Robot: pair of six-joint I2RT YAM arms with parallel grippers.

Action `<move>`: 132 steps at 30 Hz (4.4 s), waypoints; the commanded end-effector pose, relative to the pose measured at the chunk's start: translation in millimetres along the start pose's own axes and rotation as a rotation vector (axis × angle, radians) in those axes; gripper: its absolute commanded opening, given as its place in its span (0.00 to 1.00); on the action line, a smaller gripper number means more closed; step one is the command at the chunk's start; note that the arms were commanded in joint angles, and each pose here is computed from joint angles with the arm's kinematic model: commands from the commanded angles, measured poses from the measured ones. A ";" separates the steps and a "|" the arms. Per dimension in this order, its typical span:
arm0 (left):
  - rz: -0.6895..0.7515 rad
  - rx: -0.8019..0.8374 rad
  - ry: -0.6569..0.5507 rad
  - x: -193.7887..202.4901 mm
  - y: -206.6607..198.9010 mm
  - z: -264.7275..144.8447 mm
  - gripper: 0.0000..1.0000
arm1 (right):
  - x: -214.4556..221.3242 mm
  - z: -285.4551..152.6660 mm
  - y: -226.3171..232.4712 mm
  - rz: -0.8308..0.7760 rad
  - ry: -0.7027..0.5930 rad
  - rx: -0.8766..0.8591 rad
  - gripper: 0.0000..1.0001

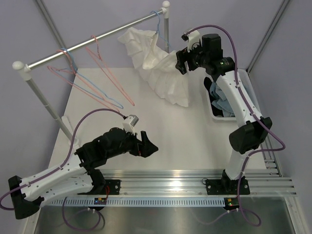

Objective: Remove the skirt from the hanger

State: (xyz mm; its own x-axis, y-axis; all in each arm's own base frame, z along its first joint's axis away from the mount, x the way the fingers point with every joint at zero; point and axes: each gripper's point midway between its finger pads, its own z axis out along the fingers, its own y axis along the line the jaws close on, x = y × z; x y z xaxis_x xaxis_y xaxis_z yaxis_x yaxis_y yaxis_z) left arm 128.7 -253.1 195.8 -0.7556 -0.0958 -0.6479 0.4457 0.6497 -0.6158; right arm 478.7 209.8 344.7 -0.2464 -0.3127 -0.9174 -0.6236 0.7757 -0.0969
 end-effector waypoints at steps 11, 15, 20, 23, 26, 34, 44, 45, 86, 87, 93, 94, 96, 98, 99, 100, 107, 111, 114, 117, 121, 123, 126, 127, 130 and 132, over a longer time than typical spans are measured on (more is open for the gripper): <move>0.023 0.047 -0.021 -10.2 -14.1 -1.4 0.93 | -35.0 12.6 22.3 -0.062 -0.098 -0.195 0.28; 0.008 0.067 -0.022 -10.4 -18.3 -3.5 0.93 | -49.4 -1.5 36.2 -0.066 -0.122 -0.265 0.00; -0.006 0.100 -0.032 -12.9 -25.4 -10.3 0.93 | -79.1 -27.8 43.5 -0.047 -0.211 -0.261 0.00; -0.014 0.118 -0.044 -15.8 -29.6 -16.4 0.93 | -98.9 -43.6 46.8 -0.023 -0.282 -0.258 0.00; -0.019 0.129 -0.046 -16.3 -31.9 -21.9 0.93 | -113.5 -57.5 52.2 0.006 -0.333 -0.273 0.00; -0.016 0.156 -0.045 -19.8 -40.0 -34.3 0.91 | -140.1 -87.6 62.3 0.086 -0.450 -0.292 0.00; 0.008 0.179 -0.042 -26.8 -50.5 -40.3 0.88 | -152.5 -107.8 74.6 0.131 -0.493 -0.348 0.00; 0.007 0.181 -0.044 -27.5 -51.2 -40.6 0.88 | -151.9 -106.8 74.9 0.133 -0.488 -0.352 0.00; 0.072 0.148 0.087 6.3 -31.2 13.2 0.88 | -57.9 81.0 52.9 -0.018 -0.221 -0.322 1.00; 0.073 0.146 0.090 6.7 -30.7 14.2 0.88 | -56.6 82.8 54.9 -0.018 -0.220 -0.337 1.00; 0.076 0.147 0.096 7.3 -31.1 16.6 0.88 | -46.2 85.2 80.9 0.006 -0.206 -0.477 0.72; 0.077 0.146 0.099 7.9 -30.8 17.2 0.88 | -43.5 87.2 83.2 0.020 -0.197 -0.487 0.52; 0.074 0.148 0.101 8.3 -31.3 16.6 0.87 | -42.2 88.0 86.4 0.034 -0.195 -0.507 0.22; 0.073 0.150 0.097 7.8 -31.5 14.9 0.87 | -46.9 85.4 90.7 0.030 -0.210 -0.522 0.00; 0.070 0.148 0.097 8.7 -30.5 14.8 0.87 | -49.6 82.1 95.0 0.019 -0.221 -0.546 0.00; 0.068 0.148 0.096 8.8 -30.5 14.0 0.87 | -55.0 80.0 96.6 0.017 -0.234 -0.543 0.00; 0.063 0.155 0.089 7.0 -32.4 8.1 0.87 | -76.7 57.2 109.5 -0.047 -0.284 -0.523 0.00; 0.063 0.153 0.082 6.0 -32.0 4.4 0.87 | -91.8 42.7 114.1 -0.067 -0.333 -0.532 0.00; 0.061 0.151 0.073 4.4 -31.9 0.8 0.87 | -102.7 33.7 114.7 -0.062 -0.334 -0.539 0.00; 0.060 0.155 0.062 1.6 -33.6 -3.5 0.87 | -117.4 21.1 114.0 -0.047 -0.356 -0.530 0.00; 0.056 0.157 0.057 0.0 -35.0 -7.2 0.87 | -146.3 -4.1 112.6 -0.048 -0.454 -0.490 0.00; 0.049 0.164 0.049 -0.7 -36.0 -9.5 0.86 | -153.7 -12.2 112.0 -0.042 -0.476 -0.486 0.00; 0.045 0.172 0.046 -1.8 -37.9 -11.9 0.86 | -160.4 -26.5 114.3 -0.035 -0.484 -0.487 0.00; 0.047 0.173 0.049 -1.7 -38.8 -12.4 0.86 | -160.8 -31.9 114.5 -0.034 -0.480 -0.483 0.00; 0.055 0.186 0.034 -10.8 -46.9 -19.1 0.86 | -150.1 -42.8 119.3 -0.031 -0.434 -0.473 0.00; 0.066 0.203 0.019 -18.6 -54.7 -24.6 0.86 | -141.7 -47.2 119.6 -0.035 -0.415 -0.451 0.00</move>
State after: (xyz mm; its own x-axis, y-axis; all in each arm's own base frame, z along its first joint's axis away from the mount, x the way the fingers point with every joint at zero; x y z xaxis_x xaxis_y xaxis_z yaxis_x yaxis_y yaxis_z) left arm 107.2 -265.6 216.9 -0.7612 -0.0073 -0.6484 0.5424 0.5409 -0.6428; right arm 436.5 331.2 424.5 -0.1105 -0.0753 -0.9910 -0.9033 0.4234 0.0685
